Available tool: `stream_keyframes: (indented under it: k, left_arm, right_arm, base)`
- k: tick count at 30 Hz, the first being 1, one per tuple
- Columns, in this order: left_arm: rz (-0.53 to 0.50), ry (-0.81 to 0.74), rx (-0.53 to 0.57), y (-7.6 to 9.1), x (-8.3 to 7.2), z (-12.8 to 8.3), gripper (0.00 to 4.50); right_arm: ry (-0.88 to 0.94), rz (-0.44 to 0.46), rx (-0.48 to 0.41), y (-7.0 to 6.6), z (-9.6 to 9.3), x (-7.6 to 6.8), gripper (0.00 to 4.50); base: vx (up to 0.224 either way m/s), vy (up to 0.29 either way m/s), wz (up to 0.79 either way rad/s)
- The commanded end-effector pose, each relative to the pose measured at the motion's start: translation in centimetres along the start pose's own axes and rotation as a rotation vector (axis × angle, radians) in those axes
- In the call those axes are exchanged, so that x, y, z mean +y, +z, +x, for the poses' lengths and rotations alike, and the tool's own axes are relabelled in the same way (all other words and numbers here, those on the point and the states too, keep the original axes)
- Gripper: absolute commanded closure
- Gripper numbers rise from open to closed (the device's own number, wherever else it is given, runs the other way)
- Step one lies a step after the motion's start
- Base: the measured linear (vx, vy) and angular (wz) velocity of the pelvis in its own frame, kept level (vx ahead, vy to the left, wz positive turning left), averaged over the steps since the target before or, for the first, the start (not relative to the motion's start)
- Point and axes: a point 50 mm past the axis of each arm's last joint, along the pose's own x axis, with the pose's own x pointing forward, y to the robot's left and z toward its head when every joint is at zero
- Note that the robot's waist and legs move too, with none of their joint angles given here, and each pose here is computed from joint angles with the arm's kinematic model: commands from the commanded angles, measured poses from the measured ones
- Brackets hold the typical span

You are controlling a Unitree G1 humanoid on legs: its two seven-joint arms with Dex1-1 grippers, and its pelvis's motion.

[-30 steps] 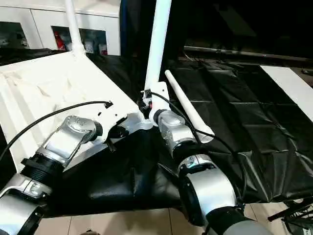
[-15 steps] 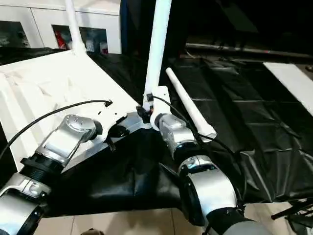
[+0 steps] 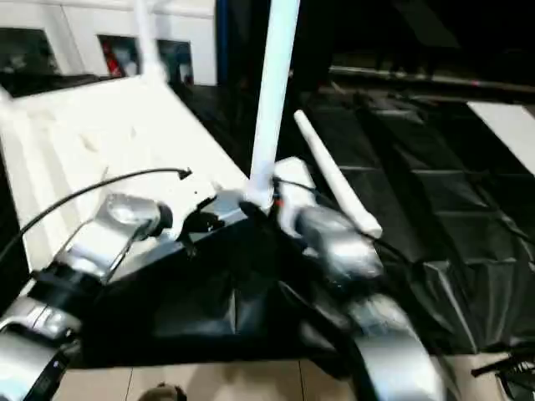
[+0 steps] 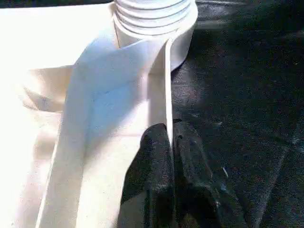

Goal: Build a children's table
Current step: Insert table leg to table base

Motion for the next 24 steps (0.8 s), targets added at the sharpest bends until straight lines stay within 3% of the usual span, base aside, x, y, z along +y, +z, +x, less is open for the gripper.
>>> stream_keyframes:
  k: [1,4,8,11,15,24]
  left_arm:
    - [-0.005,0.033,-0.007,-0.5,0.2,-0.3,4.50]
    - [-0.030,0.109,-0.032,-1.0,0.7,-0.6,4.50]
    - [-0.074,0.223,-0.094,-0.8,1.3,-1.0,4.50]
    - [-0.139,0.304,-0.175,-0.2,1.7,-1.6,4.50]
    - [-0.133,0.342,-0.227,0.1,1.2,-2.2,4.50]
    - [-0.138,0.372,-0.222,0.0,1.1,-2.6,4.50]
  right_arm:
    - [0.013,-0.042,-0.030,1.0,-1.4,0.5,0.04]
    - [-0.039,-0.042,-0.053,0.9,-3.0,0.7,0.04]
    - [-0.128,0.035,-0.094,0.9,-4.5,1.1,0.04]
    - [-0.318,0.046,-0.125,0.2,-5.5,0.2,0.04]
    - [-0.448,0.080,-0.142,-0.6,-5.7,-0.7,0.04]
    - [-0.362,0.066,-0.131,-0.6,-4.4,0.9,0.04]
  base:
    - [0.000,0.000,0.00]
    - [0.000,0.000,0.00]
    - [0.000,0.000,0.00]
    - [0.000,0.000,0.00]
    - [0.000,0.000,0.00]
    - [0.006,0.001,0.16]
